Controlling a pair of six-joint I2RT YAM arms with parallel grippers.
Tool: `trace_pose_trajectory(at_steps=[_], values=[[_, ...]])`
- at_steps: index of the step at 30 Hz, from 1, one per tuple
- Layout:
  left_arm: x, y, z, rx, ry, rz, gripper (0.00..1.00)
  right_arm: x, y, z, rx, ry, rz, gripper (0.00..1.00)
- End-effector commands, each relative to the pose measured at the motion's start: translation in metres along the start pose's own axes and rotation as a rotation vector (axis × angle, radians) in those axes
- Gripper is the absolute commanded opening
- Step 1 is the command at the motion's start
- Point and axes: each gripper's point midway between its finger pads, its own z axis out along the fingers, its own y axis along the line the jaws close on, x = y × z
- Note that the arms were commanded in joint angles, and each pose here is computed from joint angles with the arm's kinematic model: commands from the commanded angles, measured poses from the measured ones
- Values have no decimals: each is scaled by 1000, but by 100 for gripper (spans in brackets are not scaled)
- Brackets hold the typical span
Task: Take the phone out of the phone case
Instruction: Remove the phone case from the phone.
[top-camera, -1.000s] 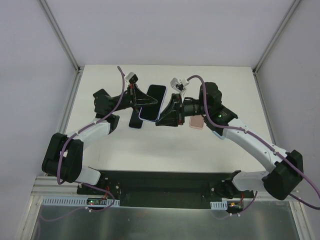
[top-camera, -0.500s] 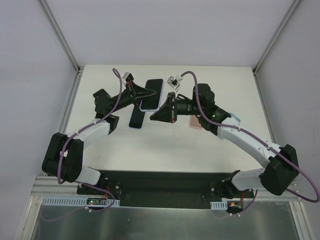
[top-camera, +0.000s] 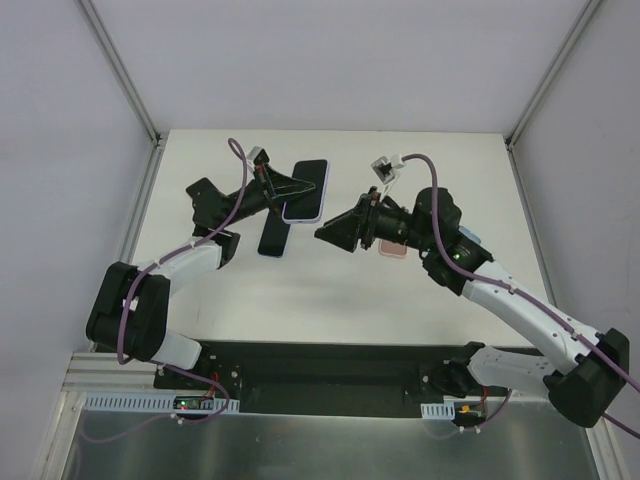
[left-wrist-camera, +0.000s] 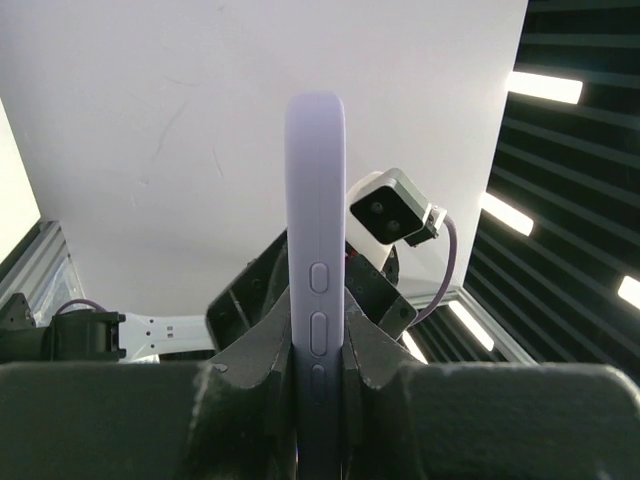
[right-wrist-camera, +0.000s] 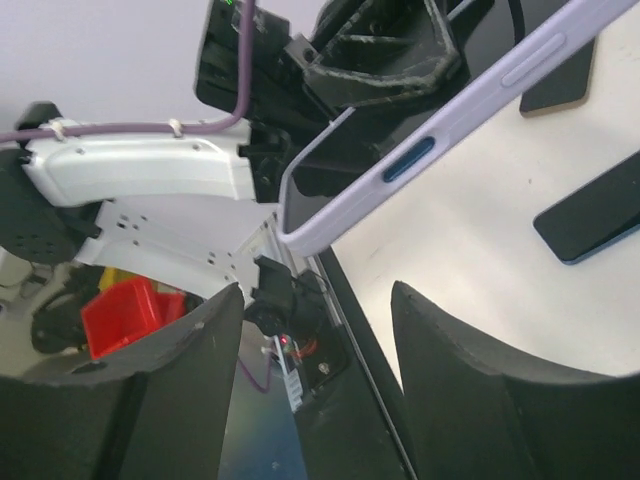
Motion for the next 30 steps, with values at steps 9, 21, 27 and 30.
trace_pose_trajectory(at_steps=[9, 21, 27, 30], values=[[19, -37, 0, 110, 69, 0, 0, -44, 24, 14, -112, -243, 227, 60], [17, -37, -1, 111, 62, -6, 0, -43, 22, 16, -135, -276, 300, 21], [15, -37, 0, 112, 58, -16, 0, -39, 23, 16, -138, -269, 300, 12], [14, -37, 0, 112, 56, -16, 0, -36, 25, 18, -153, -252, 303, 33]])
